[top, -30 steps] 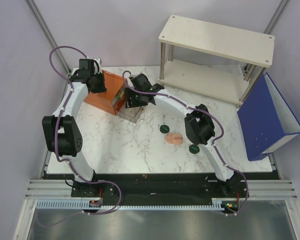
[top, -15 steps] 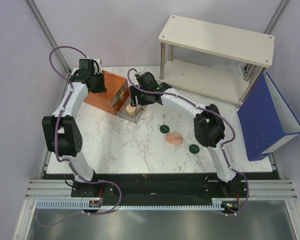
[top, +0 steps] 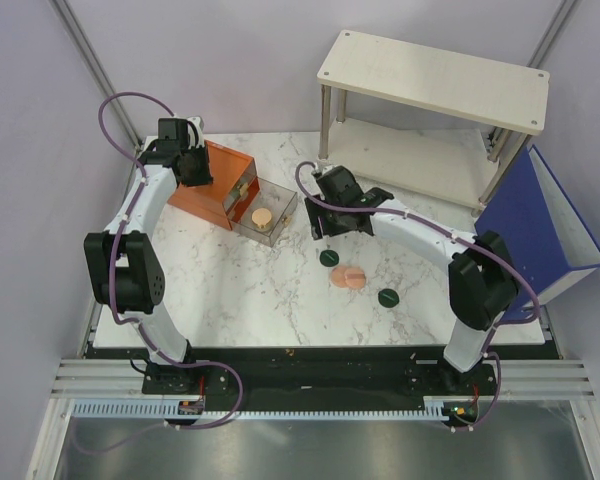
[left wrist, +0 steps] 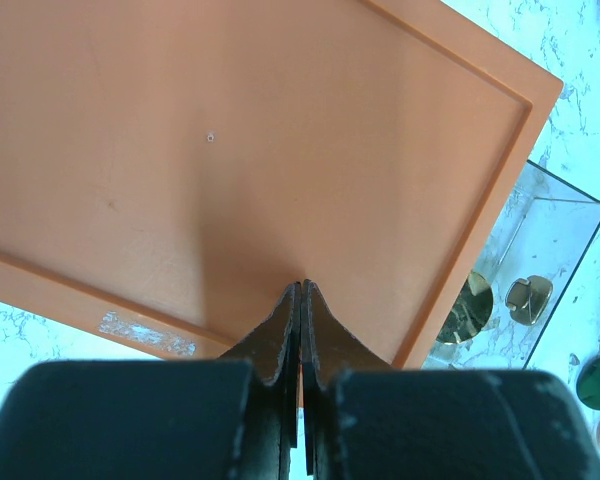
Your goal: Organize the makeup
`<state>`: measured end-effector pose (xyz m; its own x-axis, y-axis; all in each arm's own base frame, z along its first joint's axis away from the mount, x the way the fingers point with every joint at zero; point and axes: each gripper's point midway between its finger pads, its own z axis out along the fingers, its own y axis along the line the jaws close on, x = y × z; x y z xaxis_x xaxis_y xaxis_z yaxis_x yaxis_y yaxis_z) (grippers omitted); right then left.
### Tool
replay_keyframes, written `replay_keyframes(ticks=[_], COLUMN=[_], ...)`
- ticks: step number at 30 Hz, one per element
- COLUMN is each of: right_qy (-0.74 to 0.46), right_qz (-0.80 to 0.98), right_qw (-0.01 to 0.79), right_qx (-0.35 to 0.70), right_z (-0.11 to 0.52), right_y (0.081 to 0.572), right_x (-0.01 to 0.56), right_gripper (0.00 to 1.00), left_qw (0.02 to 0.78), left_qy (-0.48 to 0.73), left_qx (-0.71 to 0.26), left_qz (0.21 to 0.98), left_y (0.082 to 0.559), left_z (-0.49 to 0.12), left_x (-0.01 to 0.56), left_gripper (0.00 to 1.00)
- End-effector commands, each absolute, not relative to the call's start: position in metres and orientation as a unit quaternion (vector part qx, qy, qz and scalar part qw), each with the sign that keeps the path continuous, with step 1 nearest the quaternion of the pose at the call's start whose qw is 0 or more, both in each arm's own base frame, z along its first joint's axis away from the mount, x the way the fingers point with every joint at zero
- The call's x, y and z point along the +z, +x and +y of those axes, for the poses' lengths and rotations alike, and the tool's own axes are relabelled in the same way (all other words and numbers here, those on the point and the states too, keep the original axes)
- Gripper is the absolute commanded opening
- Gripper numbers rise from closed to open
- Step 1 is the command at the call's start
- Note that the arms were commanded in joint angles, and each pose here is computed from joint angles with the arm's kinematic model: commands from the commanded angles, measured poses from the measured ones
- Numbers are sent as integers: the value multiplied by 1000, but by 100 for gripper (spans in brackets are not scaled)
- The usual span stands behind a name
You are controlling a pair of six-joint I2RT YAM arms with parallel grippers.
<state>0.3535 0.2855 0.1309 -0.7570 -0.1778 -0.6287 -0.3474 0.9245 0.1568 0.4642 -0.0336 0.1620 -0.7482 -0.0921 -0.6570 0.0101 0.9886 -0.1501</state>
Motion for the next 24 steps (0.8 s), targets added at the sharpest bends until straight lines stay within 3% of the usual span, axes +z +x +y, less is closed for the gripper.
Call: replay_keyframes(ticks=[1,15,18,20,21,23,24], right_qy=[-140,-152,-153,-155,-156,-158,-157], right_qz=[938,959,960,961,961,961,960], right_qw=[300,226,218,212,211,210,211], right_qx=[106,80,84,86,86,92,94], right_z=[272,278,281,282,282,285,286], right_y=[344,342,341,342,342,343,344], right_x=[103,30,24,21,20,21,23], right_gripper=[67,61,54,42,30,15,3], left_qw=[191,191,191,192,191,191,192], left_qy=[-17,-16,-16,-16,-15,-15,-14], left_qx=[-42,-41,-38,-36,-36,-34,-34], left_qz=[981,981,981,981,981,981,981], left_y=[397,395,395,395,395,395,395], left_z=[-23,-23,-22,-21,-21,-21,-20], left_x=[91,91,91,92,91,91,92], left_gripper=[2,2,2,2,2,2,2])
